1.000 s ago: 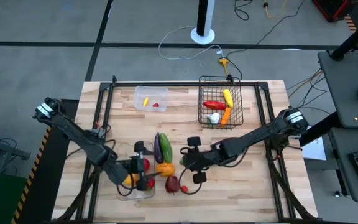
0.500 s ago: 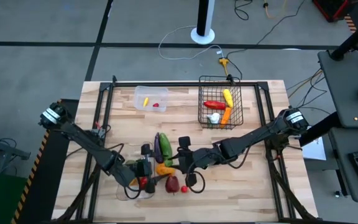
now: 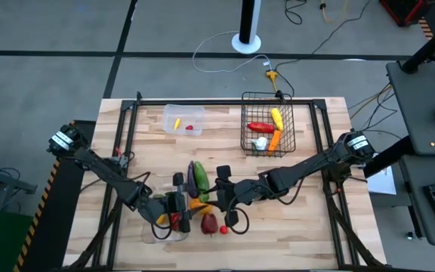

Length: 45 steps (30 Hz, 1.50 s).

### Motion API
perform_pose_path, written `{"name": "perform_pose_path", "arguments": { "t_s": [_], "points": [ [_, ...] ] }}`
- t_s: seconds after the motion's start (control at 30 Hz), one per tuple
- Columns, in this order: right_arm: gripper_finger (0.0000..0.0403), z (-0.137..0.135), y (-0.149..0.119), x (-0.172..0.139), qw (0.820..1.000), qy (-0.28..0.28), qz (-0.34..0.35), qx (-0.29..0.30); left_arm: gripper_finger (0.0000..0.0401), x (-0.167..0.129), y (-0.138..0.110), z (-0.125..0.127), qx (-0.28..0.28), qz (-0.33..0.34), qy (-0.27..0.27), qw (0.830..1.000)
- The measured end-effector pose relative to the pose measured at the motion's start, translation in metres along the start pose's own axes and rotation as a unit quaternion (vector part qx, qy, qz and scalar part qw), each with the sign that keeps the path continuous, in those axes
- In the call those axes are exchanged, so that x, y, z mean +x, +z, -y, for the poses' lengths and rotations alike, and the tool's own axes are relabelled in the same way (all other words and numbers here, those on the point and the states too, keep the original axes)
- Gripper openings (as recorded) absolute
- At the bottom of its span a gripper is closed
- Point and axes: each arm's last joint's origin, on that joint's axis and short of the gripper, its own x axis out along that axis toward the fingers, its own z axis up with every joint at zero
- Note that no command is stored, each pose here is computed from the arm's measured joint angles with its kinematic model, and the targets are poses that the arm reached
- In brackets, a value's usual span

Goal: Sort produce into baskets
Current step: Put the green bell pepper into the white bin

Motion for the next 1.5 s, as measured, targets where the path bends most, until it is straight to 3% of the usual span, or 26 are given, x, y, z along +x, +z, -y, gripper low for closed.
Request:
{"name": "perform_pose_path", "arguments": {
  "t_s": [0.2,0.33,0.6,0.93,1.2,1.5],
  "points": [
    [0.0135,0.0,0.0,0.0,1.0,0.0,0.0,0.016,0.0134,0.0,0.0,0.0,0.0,0.0,0.0,1.0],
    [0.0135,0.001,0.0,-0.001,0.999,0.001,-0.001,0.036,0.0103,0.0,0.0,0.0,0.009,-0.002,0.0,1.0],
    [0.0145,0.005,0.004,-0.009,0.998,0.002,-0.004,0.06,0.0107,0.0,0.002,-0.001,0.006,0.003,0.001,1.0],
    [0.0227,0.005,0.006,-0.011,0.998,0.004,-0.002,0.056,0.0103,-0.001,0.004,-0.002,0.003,0.005,0.003,1.0],
    [0.0266,0.016,0.019,-0.032,0.998,-0.011,-0.018,0.06,0.0103,-0.005,0.007,-0.005,0.007,0.004,-0.005,1.0],
    [0.0273,0.022,0.022,-0.054,0.995,-0.004,-0.053,0.089,0.0103,-0.012,0.027,-0.037,-0.02,0.018,0.029,0.999]
  ]
}}
